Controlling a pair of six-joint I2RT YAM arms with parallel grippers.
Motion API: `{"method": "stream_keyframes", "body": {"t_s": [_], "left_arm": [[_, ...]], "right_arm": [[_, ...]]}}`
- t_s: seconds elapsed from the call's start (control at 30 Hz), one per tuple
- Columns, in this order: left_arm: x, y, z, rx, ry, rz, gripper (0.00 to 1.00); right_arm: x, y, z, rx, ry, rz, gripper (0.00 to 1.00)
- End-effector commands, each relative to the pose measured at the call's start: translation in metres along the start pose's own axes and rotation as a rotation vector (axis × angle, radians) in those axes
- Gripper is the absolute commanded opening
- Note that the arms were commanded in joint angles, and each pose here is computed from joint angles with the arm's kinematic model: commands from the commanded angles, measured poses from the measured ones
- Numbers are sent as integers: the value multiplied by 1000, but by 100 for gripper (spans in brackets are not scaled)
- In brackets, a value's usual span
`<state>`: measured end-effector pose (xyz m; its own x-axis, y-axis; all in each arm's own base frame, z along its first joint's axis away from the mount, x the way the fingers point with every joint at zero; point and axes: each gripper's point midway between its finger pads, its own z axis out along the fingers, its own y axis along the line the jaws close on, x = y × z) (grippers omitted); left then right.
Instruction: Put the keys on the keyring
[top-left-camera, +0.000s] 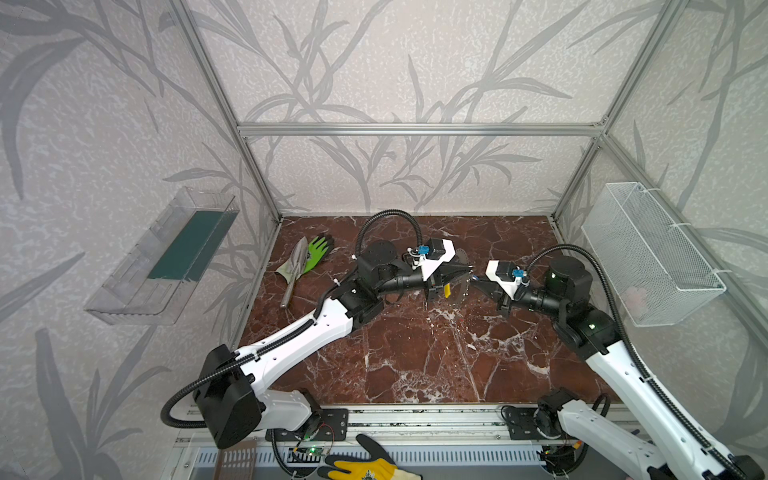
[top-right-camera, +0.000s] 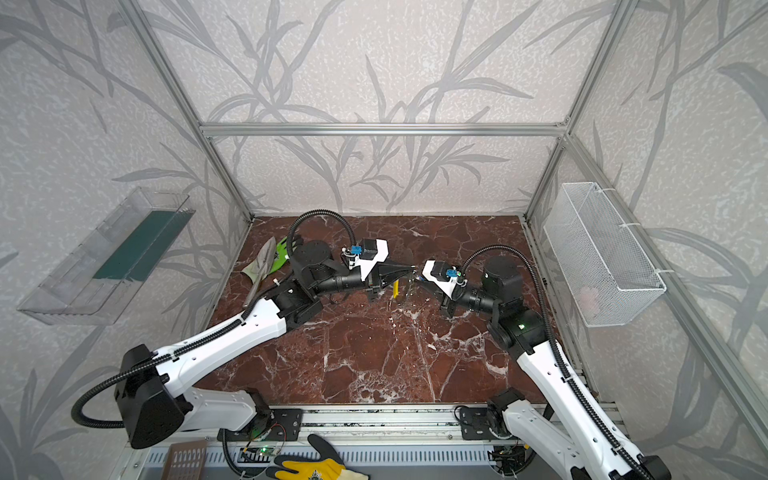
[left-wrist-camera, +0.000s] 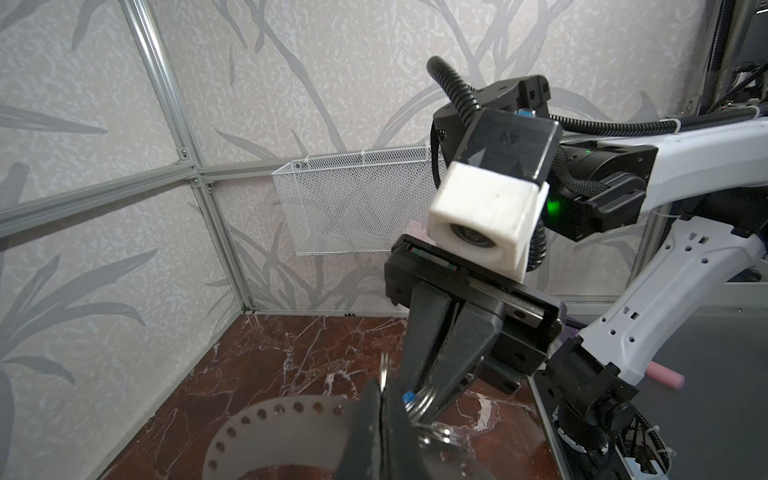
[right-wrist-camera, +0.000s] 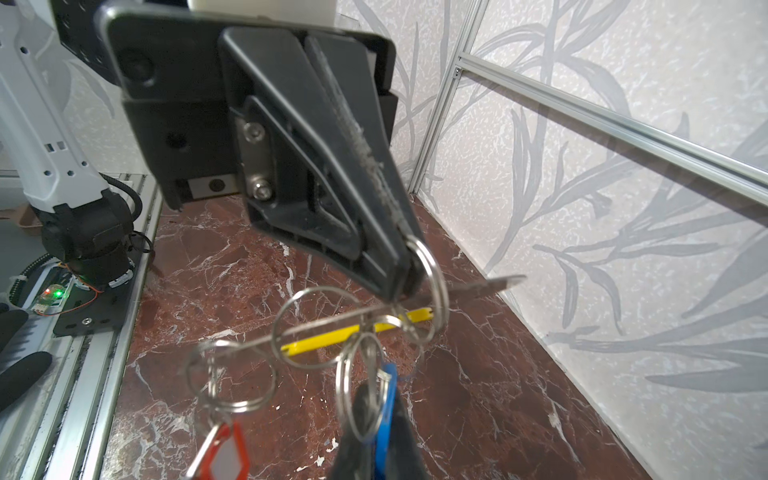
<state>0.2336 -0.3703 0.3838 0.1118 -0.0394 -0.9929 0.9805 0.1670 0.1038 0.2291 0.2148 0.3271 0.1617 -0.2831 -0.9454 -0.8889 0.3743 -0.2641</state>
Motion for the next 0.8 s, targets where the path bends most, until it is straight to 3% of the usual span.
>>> {"method": "stream_keyframes", "body": {"t_s": [0.0, 0.1, 0.23, 0.47, 0.77], "left_arm": [[-27, 1, 0, 23, -125, 12, 0], [-26, 5, 2, 34, -147, -16, 0], [-26, 13, -1, 43, -179, -45, 0], [-22, 11, -1, 101, -153, -38, 0], [-13, 6, 0, 131, -90, -2, 0]], "right_arm": [[-9, 2, 1, -31, -21, -36, 9], [-8, -1, 0, -14, -4, -53, 29], [-1, -9, -12, 72, 27, -93, 40], [-25, -30, -45, 151, -139, -33, 43], [-62, -31, -39, 7, -280, 5, 37]]}}
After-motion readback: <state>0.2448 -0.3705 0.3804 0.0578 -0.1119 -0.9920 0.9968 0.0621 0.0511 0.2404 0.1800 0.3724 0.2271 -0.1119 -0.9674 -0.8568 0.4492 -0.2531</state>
